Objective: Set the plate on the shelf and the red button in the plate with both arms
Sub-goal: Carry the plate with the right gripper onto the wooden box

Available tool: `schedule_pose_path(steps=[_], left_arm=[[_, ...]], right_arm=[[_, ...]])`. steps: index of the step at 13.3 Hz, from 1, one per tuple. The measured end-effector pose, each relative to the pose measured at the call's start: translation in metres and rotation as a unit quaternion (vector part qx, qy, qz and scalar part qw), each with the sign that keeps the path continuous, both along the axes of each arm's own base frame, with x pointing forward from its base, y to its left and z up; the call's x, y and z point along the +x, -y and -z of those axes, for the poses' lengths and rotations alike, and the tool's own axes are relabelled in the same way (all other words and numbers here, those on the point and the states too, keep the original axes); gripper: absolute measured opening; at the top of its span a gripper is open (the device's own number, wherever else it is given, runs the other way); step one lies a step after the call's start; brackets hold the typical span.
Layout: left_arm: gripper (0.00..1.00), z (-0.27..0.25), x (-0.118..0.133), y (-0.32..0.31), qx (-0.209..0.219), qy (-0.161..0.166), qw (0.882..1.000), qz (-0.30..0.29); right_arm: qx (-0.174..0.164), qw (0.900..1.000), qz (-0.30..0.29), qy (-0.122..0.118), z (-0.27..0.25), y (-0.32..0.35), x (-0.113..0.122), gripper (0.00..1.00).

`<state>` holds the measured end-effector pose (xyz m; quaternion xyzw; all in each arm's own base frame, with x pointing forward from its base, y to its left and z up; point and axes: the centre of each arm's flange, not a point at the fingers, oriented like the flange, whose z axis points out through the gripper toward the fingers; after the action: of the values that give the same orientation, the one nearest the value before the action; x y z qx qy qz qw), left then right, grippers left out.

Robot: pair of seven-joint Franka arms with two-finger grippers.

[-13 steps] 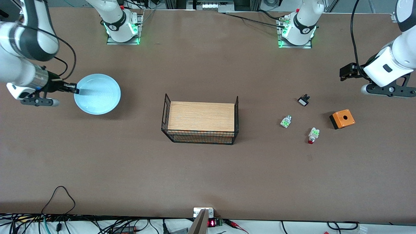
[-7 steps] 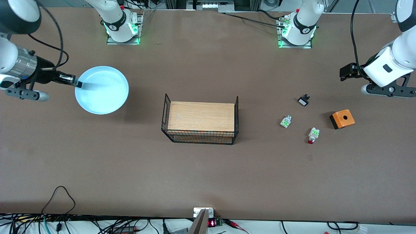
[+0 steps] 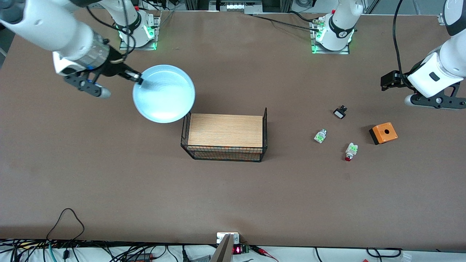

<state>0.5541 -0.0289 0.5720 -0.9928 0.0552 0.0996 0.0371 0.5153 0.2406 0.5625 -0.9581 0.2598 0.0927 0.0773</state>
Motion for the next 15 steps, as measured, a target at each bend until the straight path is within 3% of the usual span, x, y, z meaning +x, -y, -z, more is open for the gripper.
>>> schedule_pose_path(steps=[4, 8, 11, 15], left_arm=[[1.00, 0.000, 0.000, 0.000, 0.000, 0.000, 1.000, 0.000], [1.00, 0.000, 0.000, 0.001, 0.000, 0.000, 1.000, 0.000], [1.00, 0.000, 0.000, 0.001, 0.000, 0.000, 1.000, 0.001], [1.00, 0.000, 0.000, 0.001, 0.000, 0.000, 1.000, 0.001]], right_arm=[[-0.002, 0.998, 0.068, -0.002, 0.023, -0.085, -0.019, 0.03], [-0.003, 0.992, 0.126, -0.008, 0.068, -0.133, -0.016, 0.03], [-0.013, 0.991, 0.135, -0.016, 0.102, -0.149, -0.011, 0.03], [-0.005, 0.989, 0.146, -0.007, 0.127, -0.153, 0.002, 0.03]])
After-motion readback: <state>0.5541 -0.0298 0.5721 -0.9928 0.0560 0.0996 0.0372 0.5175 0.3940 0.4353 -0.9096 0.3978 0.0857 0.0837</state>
